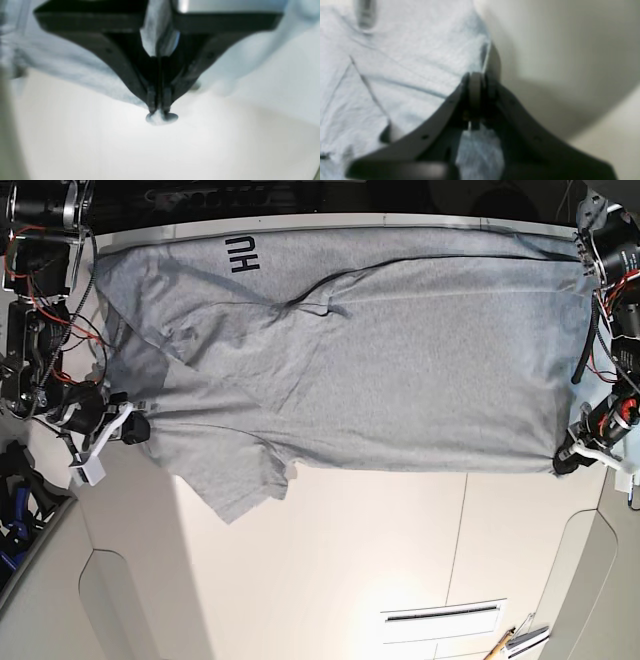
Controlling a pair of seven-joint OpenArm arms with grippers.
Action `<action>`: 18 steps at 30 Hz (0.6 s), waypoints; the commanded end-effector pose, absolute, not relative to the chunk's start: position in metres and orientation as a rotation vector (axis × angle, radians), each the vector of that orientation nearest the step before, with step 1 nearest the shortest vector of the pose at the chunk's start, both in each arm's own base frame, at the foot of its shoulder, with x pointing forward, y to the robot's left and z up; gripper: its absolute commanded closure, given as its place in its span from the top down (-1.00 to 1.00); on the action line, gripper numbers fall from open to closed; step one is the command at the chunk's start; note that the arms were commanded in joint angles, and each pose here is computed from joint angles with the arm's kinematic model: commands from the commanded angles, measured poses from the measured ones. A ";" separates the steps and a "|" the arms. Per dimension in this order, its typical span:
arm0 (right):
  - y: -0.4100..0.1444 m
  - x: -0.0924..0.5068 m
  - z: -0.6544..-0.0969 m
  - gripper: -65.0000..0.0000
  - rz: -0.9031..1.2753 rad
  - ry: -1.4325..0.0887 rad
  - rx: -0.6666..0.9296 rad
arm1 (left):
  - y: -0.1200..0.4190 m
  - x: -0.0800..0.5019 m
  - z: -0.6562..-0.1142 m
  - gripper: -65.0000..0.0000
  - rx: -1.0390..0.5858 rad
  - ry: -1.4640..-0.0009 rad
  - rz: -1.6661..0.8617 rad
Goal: Fold the T-shirt properly
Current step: 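Lift and fold the grasped edge over toward the other edge with both grippers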
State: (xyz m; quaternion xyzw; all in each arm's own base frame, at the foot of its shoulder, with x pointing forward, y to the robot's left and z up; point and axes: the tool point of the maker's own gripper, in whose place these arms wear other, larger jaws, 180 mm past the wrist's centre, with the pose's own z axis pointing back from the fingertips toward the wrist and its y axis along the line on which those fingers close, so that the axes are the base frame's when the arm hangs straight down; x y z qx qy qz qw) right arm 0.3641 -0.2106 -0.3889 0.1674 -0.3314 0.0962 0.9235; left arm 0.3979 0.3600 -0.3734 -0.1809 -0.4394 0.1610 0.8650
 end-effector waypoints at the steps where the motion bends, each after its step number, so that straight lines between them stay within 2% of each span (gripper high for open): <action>1: -0.218 0.376 -0.362 -1.00 0.207 -0.768 0.327 | 0.377 0.410 -0.337 -1.00 -0.399 -1.026 0.358; 6: -0.224 0.351 -0.338 -1.00 0.224 -0.844 0.277 | 0.384 0.389 -0.308 -1.00 -0.553 -1.061 0.438; 9: -0.226 0.335 -0.330 -1.00 0.238 -0.862 0.255 | 0.385 0.370 -0.305 -1.00 -0.568 -1.048 0.418; 18: -0.222 0.285 -0.355 -1.00 0.264 -0.712 0.246 | 0.369 0.314 -0.332 -1.00 -0.563 -0.889 0.337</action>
